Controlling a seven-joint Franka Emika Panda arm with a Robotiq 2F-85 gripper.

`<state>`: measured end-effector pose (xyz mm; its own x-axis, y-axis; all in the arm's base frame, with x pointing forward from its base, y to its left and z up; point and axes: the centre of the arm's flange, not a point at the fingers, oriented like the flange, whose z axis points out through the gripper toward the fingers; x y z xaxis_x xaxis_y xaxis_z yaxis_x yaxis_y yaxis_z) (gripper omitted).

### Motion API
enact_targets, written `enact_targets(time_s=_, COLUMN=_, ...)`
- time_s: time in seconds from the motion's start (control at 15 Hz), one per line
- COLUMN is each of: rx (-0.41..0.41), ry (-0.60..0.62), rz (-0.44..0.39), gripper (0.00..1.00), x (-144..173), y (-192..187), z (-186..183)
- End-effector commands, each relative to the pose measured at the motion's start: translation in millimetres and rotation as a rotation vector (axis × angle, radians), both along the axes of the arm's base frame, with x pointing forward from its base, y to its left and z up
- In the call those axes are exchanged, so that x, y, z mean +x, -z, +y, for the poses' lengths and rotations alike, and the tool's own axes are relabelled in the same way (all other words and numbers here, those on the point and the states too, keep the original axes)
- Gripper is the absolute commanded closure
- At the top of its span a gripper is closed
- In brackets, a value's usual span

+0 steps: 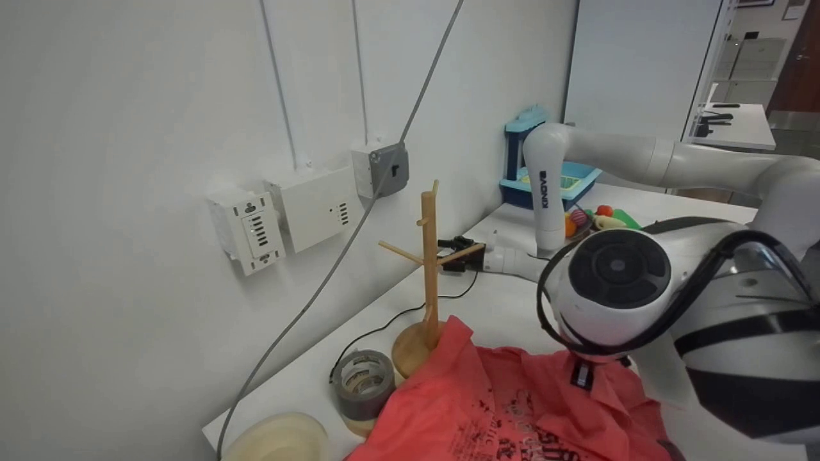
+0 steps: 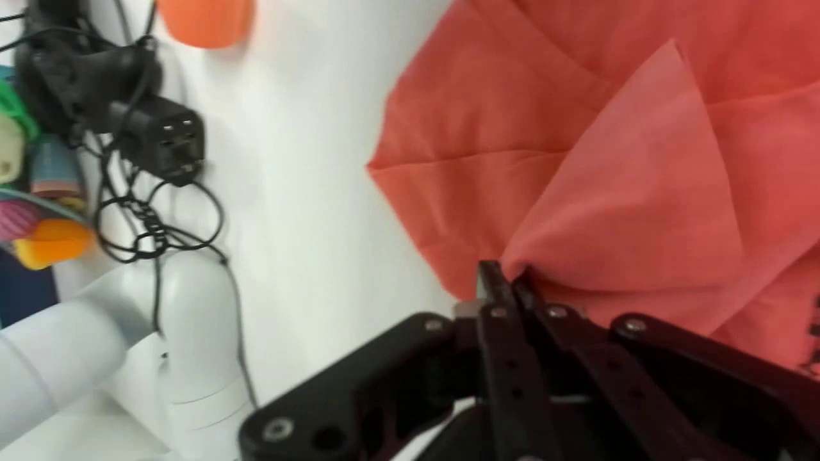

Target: Move the shirt away from you then unfold it

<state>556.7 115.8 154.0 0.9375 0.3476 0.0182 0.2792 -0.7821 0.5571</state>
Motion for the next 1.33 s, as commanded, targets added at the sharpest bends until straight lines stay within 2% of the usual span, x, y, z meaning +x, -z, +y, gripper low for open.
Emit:
enact_targets(time_s=0.0, rx=-0.170, ry=-0.025, rz=-0.106, gripper=0.99, x=7, y=-20, z=-24)
enact_targets(time_s=0.27, rx=-0.303, ry=-0.037, rz=-0.259, gripper=0.99, x=25, y=-32, z=-54)
enact_targets(time_s=0.53, rx=-0.396, ry=-0.007, rz=-0.427, gripper=0.99, x=40, y=-43, z=-71)
enact_targets(time_s=0.87, rx=-0.542, ry=0.070, rz=-0.678, gripper=0.99, x=54, y=-46, z=-88)
enact_targets(time_s=1.07, rx=-0.583, ry=0.132, rz=-0.774, gripper=0.99, x=60, y=-47, z=-99)
enact_targets(time_s=1.27, rx=-0.580, ry=0.204, rz=-0.823, gripper=0.99, x=64, y=-48, z=-111)
